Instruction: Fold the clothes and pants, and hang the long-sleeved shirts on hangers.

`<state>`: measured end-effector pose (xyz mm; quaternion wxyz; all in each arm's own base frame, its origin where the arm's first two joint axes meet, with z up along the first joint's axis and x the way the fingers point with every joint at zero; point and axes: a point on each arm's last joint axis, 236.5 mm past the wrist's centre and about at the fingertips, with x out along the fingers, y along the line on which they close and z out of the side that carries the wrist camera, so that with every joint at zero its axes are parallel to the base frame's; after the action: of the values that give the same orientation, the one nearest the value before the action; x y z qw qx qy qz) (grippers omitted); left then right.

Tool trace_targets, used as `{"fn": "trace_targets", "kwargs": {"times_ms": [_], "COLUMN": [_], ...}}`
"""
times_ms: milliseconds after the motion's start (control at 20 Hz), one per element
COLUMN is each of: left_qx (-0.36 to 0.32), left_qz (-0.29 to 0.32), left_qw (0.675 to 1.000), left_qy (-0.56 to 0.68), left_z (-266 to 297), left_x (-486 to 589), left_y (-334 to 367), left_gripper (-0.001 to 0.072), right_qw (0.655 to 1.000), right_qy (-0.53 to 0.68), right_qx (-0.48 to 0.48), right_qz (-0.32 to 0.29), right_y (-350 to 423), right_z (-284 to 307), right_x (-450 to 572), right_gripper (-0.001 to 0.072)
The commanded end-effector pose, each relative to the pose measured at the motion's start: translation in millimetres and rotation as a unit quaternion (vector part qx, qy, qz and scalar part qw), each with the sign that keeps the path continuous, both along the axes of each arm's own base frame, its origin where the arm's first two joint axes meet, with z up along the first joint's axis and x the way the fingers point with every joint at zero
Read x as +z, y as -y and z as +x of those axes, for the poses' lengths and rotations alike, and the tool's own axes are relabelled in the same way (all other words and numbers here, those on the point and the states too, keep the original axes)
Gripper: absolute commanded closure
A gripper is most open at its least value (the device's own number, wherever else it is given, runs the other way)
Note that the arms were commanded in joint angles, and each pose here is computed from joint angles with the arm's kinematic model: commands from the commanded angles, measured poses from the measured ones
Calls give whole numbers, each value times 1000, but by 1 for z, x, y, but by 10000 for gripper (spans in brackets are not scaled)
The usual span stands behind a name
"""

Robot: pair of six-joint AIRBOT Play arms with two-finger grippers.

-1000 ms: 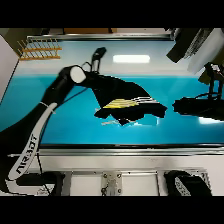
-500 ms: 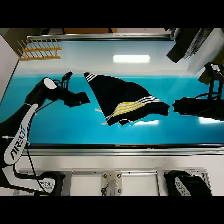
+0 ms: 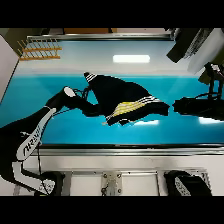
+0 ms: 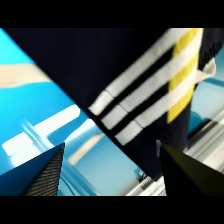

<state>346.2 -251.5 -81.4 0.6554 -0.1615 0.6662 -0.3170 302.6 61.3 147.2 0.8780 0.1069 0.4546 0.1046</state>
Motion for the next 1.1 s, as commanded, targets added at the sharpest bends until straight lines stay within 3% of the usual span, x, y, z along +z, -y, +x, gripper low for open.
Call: {"fn": "trace_targets", "kwargs": {"times_ms": [0, 300, 500, 550, 600, 650, 1050], "left_qx": [-42, -47, 8, 29, 39, 47, 108], "left_qz": [0, 0, 8, 11, 12, 12, -14], "left_qw": [999, 999, 1000, 999, 999, 999, 989], "left_qy": [-6, -2, 14, 15, 21, 22, 100], "left_z": [-23, -31, -11, -3, 4, 9, 52], "left_x": [-1, -2, -5, -5, -6, -5, 69], "left_y": [24, 45, 49, 46, 41, 36, -25], "left_gripper": [82, 81, 85, 251, 590, 698, 699], "right_qw": [1000, 1000, 1000, 1000, 1000, 1000, 1000], "right_qy": [0, 0, 0, 0, 0, 0, 0], "right_qx": [0, 0, 0, 0, 0, 0, 0], "right_qz": [0, 0, 0, 0, 0, 0, 0], "right_y": [0, 0, 0, 0, 0, 0, 0], "right_z": [0, 0, 0, 0, 0, 0, 0], "right_x": [0, 0, 0, 0, 0, 0, 0], "right_gripper": [699, 699, 699, 699, 699, 700, 699]}}
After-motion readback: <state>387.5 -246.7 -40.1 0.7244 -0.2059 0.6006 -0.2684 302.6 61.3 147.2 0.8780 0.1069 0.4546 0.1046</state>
